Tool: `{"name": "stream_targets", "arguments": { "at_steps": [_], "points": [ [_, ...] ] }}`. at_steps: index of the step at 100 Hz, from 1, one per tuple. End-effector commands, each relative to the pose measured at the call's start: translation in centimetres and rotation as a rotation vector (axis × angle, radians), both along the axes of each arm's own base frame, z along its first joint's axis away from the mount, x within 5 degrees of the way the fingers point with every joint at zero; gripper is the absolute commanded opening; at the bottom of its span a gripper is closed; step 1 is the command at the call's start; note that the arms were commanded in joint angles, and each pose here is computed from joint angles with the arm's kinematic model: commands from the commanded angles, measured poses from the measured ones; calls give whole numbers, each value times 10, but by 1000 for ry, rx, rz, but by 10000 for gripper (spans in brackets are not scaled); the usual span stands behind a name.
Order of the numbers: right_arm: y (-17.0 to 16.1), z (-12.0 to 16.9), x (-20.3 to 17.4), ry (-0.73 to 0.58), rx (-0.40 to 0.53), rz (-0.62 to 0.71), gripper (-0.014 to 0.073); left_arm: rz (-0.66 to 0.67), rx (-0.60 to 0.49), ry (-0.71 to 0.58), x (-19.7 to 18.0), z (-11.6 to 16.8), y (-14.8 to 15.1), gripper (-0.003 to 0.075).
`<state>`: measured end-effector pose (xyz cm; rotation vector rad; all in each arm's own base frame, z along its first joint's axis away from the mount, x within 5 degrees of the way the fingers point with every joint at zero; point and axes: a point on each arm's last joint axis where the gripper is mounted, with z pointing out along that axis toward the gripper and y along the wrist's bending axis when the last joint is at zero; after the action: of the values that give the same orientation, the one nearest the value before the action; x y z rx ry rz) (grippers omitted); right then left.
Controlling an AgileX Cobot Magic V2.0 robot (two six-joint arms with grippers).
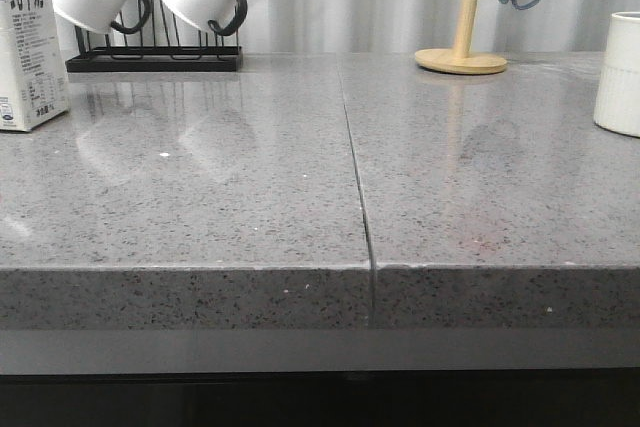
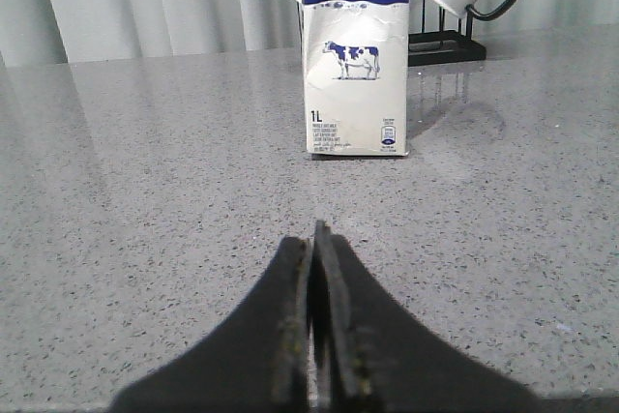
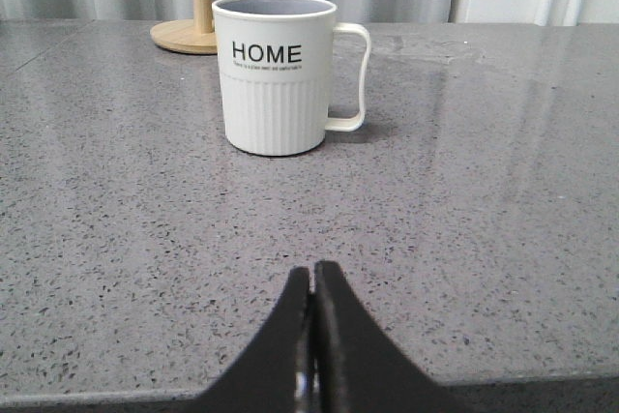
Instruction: Place milk next to cup
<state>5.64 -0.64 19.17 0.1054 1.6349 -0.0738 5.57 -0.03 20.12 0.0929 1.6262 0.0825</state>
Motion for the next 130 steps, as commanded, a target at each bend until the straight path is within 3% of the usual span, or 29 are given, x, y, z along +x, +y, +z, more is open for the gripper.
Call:
{"name": "stream_targets", "arguments": {
  "at_steps": [1,104,130],
  "points": [
    [0,11,-2,-101,-28,-7,-65,2,-15,-58,0,-7,0,-20],
    [0,12,-2,-103,-28,-6,-65,2,-15,-58,0,-7,0,-20],
    [0,38,-7,-167,-36,-7,-65,2,-15,-58,0,-7,0,-20]
  ]
}}
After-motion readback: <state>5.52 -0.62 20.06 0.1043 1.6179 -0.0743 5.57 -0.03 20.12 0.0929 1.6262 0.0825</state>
